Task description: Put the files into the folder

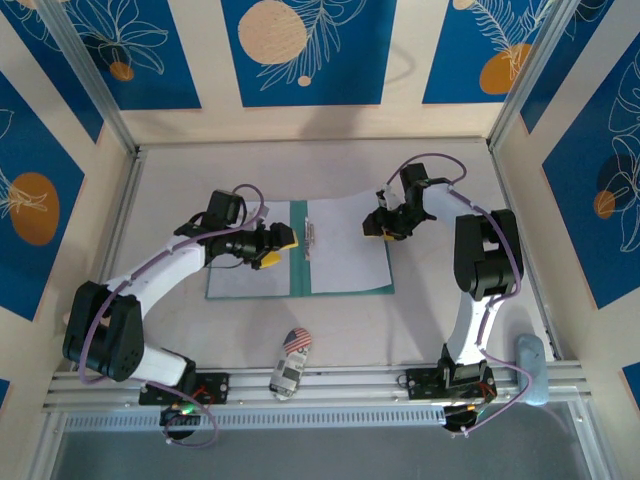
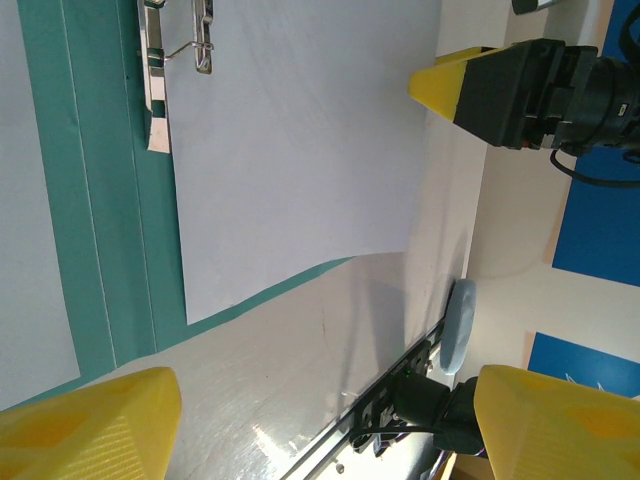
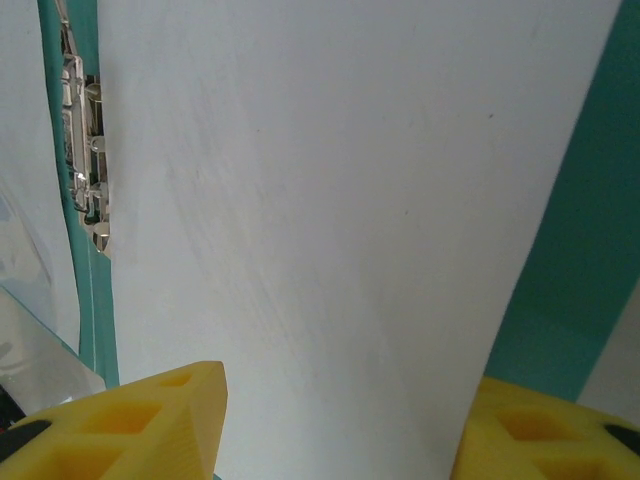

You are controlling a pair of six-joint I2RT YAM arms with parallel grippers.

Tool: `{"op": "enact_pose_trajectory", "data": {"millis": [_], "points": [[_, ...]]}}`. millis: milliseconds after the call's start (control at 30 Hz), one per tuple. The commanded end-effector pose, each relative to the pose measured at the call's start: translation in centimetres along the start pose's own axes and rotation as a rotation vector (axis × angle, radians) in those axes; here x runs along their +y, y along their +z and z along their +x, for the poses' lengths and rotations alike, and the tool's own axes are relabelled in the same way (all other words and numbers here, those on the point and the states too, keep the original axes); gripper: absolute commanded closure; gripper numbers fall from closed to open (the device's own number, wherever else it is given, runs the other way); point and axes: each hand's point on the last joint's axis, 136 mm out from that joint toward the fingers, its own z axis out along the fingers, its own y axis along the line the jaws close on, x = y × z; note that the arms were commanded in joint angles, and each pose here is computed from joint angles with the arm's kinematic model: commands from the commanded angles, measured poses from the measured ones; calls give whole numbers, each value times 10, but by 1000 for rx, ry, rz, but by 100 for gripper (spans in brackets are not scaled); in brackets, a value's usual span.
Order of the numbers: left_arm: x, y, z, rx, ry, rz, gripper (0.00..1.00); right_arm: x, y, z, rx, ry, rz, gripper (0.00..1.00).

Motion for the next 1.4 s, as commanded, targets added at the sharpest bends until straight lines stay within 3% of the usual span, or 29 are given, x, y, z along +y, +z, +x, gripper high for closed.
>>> {"op": "enact_pose_trajectory", "data": {"millis": [0, 900, 1367], "points": [[-3, 2, 1, 10, 9, 21, 22, 12, -11, 8, -2, 4, -40, 45], [-1, 4, 3, 15, 8, 19, 23, -3, -12, 4, -11, 32, 12, 45], [-1, 2, 3, 9, 22, 6, 23, 1, -80, -14, -269, 67, 28, 42]]}}
